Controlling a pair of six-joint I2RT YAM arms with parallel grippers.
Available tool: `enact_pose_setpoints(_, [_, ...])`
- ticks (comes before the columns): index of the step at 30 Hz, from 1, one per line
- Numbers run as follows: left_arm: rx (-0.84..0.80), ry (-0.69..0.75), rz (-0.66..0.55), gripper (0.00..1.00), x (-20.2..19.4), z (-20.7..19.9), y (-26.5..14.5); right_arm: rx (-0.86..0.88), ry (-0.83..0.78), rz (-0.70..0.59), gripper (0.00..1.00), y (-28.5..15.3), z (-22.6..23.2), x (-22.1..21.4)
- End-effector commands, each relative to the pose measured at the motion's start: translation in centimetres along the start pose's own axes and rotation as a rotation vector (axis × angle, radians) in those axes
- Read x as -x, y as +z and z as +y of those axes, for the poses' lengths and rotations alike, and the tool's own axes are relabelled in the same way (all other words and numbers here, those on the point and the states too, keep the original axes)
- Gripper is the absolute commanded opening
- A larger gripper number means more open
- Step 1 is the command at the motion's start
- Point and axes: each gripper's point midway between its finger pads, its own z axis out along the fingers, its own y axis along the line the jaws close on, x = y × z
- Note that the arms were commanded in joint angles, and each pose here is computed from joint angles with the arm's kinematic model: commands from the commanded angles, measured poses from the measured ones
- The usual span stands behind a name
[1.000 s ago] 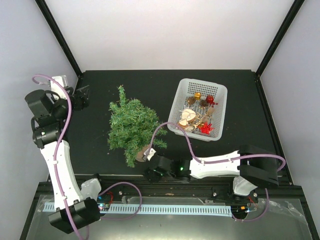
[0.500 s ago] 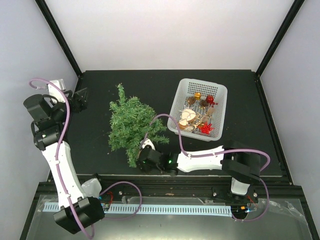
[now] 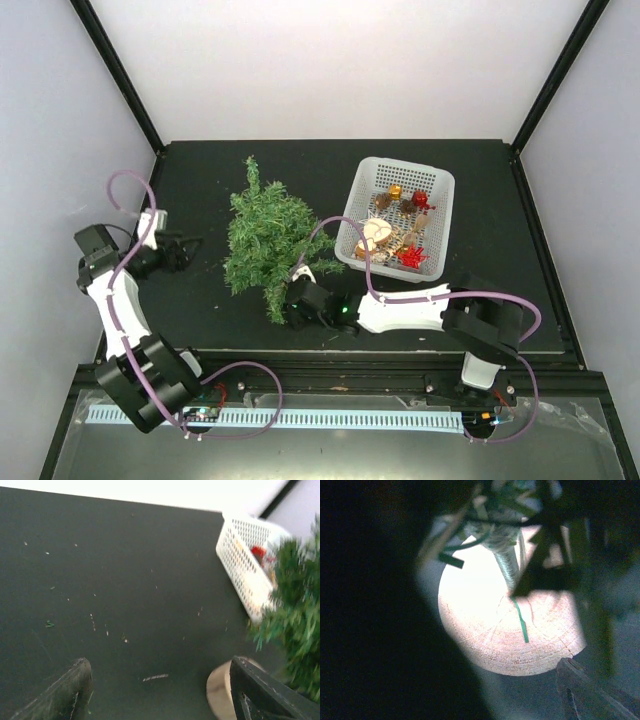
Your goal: Decorate the small christmas tree
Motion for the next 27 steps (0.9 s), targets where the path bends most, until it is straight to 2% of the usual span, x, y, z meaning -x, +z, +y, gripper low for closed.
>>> enact_pose_setpoints(1, [-0.089,0.356,0.046,0.76,-4.6,-2.4,0.2,0.009,0.025,0.036,0.79,0.4,-0.3,-0.8])
enact_pose_setpoints(11, [-0.075,0.520,0.146,0.75,-6.6,-3.6,2.3,0.024,0.059,0.087,0.79,1.5,-0.3,-0.8])
enact_pose_setpoints(19, [-0.030,0.542,0.144,0.74,-7.1,-2.9,2.4,-0.006,0.123,0.103,0.78,3.6,-0.6,1.0])
enact_pose_setpoints(27, [0.039,0.558,0.137,0.74,-6.9,-2.1,2.2,-0.017,0.200,0.111,0.76,5.6,-2.8,2.6])
